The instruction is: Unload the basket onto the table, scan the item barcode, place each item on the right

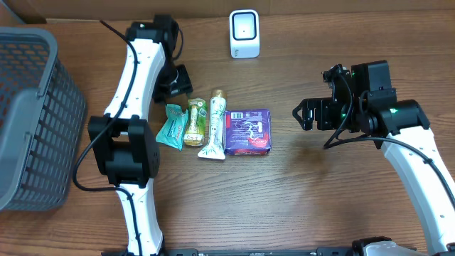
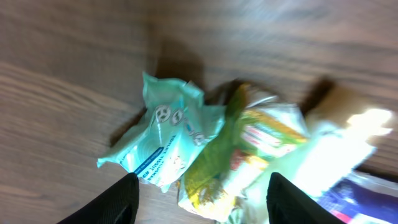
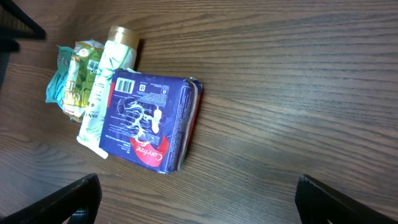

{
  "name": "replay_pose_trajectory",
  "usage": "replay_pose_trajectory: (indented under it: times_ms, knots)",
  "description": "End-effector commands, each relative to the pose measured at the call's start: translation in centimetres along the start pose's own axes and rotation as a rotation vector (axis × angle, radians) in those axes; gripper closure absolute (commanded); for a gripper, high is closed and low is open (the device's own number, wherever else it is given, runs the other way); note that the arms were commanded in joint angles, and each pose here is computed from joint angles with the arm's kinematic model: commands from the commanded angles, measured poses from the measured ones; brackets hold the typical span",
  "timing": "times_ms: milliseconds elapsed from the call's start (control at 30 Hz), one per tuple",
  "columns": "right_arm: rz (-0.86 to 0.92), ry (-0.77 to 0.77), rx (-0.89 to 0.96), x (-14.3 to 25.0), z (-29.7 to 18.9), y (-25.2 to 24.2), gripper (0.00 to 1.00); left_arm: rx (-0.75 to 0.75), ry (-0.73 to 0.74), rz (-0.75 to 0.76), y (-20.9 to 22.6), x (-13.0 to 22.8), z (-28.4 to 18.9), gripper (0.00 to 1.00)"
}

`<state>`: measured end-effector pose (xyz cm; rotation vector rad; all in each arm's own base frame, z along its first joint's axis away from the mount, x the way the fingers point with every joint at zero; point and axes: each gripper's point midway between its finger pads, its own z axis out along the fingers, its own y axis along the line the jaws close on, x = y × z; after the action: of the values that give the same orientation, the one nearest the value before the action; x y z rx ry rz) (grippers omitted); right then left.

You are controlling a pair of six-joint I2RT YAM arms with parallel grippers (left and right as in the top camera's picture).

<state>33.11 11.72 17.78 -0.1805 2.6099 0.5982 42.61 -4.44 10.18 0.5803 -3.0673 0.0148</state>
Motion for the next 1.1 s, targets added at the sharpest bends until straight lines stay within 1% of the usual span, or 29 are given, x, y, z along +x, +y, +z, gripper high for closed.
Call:
replay_pose_trajectory:
  times_ms: [0, 100, 233, 333, 433, 533, 600, 667, 800, 833, 967, 1067]
  knots:
    - [0.006, 0.000, -0.002, 0.0, 0.1, -0.2, 0.00, 0.117, -0.237, 0.055, -1.0, -1.6, -9.3, 0.43]
    - [0.006, -0.002, -0.002, 0.0, 0.1, -0.2, 0.00, 0.180, -0.402, 0.089, -1.0, -1.7, -15.7, 0.41]
    - [0.004, -0.006, -0.003, -0.1, 0.1, -0.2, 0.00, 0.176, -0.623, 0.107, 1.0, -0.6, -23.5, 0.40]
    - [0.004, -0.006, -0.003, -0.1, 0.1, -0.2, 0.00, 0.150, -0.744, 0.085, 3.1, 0.9, -27.6, 0.39]
    - [0.003, -0.008, -0.003, -0.2, 0.1, -0.2, 0.00, 0.145, -0.844, 0.077, 5.1, 3.5, -31.3, 0.39]
    - [0.001, -0.013, -0.004, -0.3, 0.1, -0.2, 0.00, 0.131, -0.910, 0.055, 7.0, 5.8, -33.7, 0.39]
    - [0.000, -0.013, -0.003, -0.3, 0.1, -0.2, 0.00, 0.085, -0.942, 0.025, 8.8, 7.1, -34.7, 0.40]
    - [0.001, -0.014, -0.003, -0.3, 0.1, -0.2, 0.00, 0.018, -0.951, -0.004, 10.7, 8.4, -35.0, 0.44]
    - [-0.004, -0.024, -0.005, -0.6, 0.1, -0.1, 0.00, -0.085, -0.894, -0.103, 13.6, 10.4, -33.8, 0.51]
    - [-0.006, -0.028, -0.005, -0.7, 0.1, -0.1, 0.00, -0.099, -0.886, -0.126, 14.0, 10.5, -33.6, 0.54]
    - [-0.036, -0.041, -0.006, -1.0, 0.1, -0.1, 0.00, -0.089, -0.812, -0.091, 13.3, 11.0, -31.4, 0.54]
    - [-0.037, -0.040, -0.006, -1.0, 0.1, -0.1, 0.00, -0.104, -0.729, -0.063, 13.2, 11.7, -28.9, 0.55]
